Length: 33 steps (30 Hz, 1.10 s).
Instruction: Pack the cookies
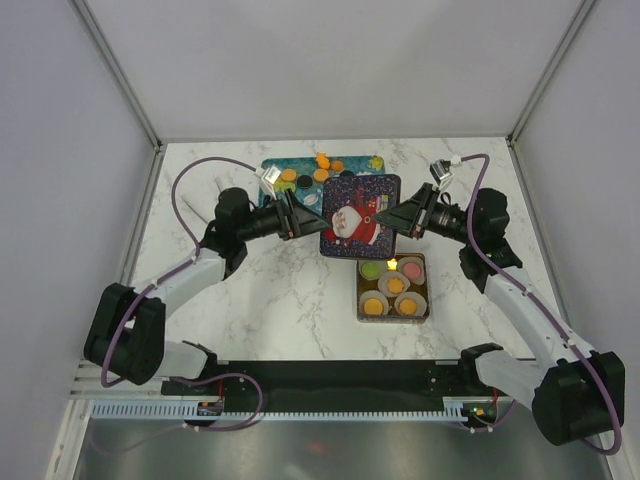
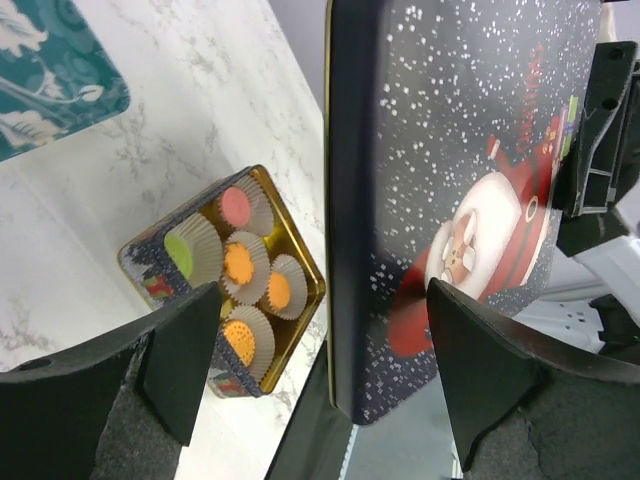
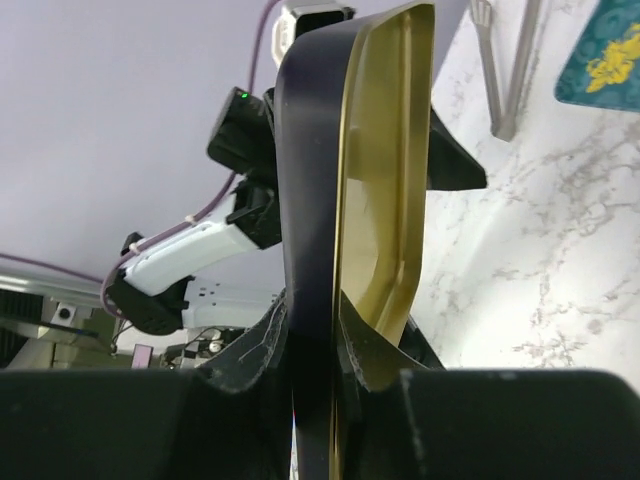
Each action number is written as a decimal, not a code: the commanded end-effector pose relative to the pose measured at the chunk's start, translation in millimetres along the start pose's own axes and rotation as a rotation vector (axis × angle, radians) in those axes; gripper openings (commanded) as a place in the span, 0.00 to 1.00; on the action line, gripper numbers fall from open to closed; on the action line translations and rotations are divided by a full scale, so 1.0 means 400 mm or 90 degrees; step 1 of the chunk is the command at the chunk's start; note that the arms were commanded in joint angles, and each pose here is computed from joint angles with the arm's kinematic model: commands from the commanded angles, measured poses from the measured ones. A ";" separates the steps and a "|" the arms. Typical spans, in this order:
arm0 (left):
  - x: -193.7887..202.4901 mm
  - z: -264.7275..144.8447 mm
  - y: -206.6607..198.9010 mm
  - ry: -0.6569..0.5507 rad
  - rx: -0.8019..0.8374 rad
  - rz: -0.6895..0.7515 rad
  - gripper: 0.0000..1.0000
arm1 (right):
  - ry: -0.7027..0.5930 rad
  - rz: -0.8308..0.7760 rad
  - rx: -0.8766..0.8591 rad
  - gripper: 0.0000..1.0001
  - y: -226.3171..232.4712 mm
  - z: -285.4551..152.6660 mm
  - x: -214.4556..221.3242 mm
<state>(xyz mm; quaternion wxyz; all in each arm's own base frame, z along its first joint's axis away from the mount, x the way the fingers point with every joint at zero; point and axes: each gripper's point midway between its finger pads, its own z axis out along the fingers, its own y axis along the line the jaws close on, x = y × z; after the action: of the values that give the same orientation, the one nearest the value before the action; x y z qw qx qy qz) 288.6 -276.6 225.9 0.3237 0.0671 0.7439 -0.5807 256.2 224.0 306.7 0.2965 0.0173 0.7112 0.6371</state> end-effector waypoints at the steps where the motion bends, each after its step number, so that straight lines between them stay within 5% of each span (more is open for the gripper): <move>1: -0.023 0.008 -0.068 -0.013 0.090 0.029 0.91 | 0.005 -0.037 -0.104 0.02 0.107 -0.023 0.002; 10: -0.016 0.020 -0.142 0.006 0.217 0.002 0.81 | 0.019 -0.008 -0.089 0.05 0.055 -0.016 0.021; 20: 0.031 0.018 -0.163 0.044 0.239 -0.031 0.32 | 0.028 -0.016 -0.059 0.08 0.013 0.002 0.013; 26: 0.048 0.024 -0.153 0.061 0.232 -0.055 0.02 | 0.020 -0.054 0.055 0.33 -0.075 0.002 0.006; 33: 0.066 0.036 -0.118 0.052 0.210 -0.101 0.02 | 0.003 -0.080 0.212 0.72 -0.202 -0.040 0.003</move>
<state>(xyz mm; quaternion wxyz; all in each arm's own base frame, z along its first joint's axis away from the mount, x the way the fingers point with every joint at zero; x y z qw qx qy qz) 252.1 -310.7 254.2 0.2356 0.0949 0.6547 -0.7120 268.3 212.0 245.1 0.2896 0.0290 0.7766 0.5587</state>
